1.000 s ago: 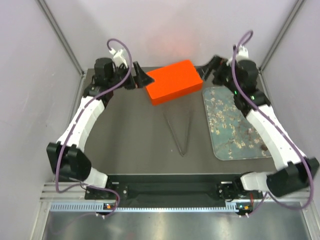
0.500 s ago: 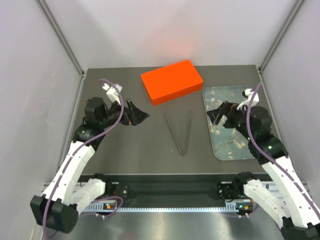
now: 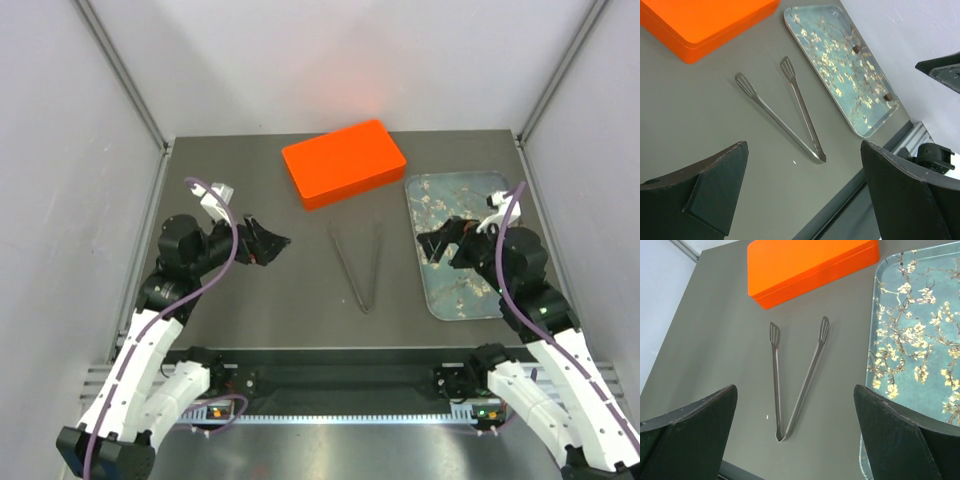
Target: Pack the chocolate
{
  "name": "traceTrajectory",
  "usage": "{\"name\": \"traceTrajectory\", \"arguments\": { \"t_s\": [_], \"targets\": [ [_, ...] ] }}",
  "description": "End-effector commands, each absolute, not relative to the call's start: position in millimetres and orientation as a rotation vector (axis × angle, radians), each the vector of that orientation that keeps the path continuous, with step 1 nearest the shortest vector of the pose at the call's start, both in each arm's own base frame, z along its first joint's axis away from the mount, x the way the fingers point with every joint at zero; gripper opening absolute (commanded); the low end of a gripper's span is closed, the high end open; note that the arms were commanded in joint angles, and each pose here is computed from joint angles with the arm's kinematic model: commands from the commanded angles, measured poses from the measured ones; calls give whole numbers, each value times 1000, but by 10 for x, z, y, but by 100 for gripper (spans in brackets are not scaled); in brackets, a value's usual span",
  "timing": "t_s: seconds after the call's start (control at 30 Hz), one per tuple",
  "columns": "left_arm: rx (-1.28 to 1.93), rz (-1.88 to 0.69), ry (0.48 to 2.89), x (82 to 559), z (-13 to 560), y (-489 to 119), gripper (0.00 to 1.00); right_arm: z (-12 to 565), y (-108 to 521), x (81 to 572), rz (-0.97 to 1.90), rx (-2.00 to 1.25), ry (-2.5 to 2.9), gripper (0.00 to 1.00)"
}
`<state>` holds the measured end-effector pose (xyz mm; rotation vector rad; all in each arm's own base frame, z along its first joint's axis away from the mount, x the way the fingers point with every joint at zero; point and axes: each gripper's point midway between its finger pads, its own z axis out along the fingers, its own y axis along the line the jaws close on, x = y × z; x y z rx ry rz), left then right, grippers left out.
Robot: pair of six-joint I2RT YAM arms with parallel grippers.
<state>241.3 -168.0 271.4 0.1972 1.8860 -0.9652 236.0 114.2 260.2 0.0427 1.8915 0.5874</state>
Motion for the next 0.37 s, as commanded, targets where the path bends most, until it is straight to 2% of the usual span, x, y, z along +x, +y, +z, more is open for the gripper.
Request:
{"name": "traceTrajectory", "arguments": {
  "t_s": [0.0,0.33],
  "targets": [
    [203,-924,1820,2404,2862,-1627,99,2758,1152,2374,588,17,1834,100],
    [206,-902,1777,2331,3047,-1578,99,2750,1139,2347,589,16,1818,100]
  ]
}}
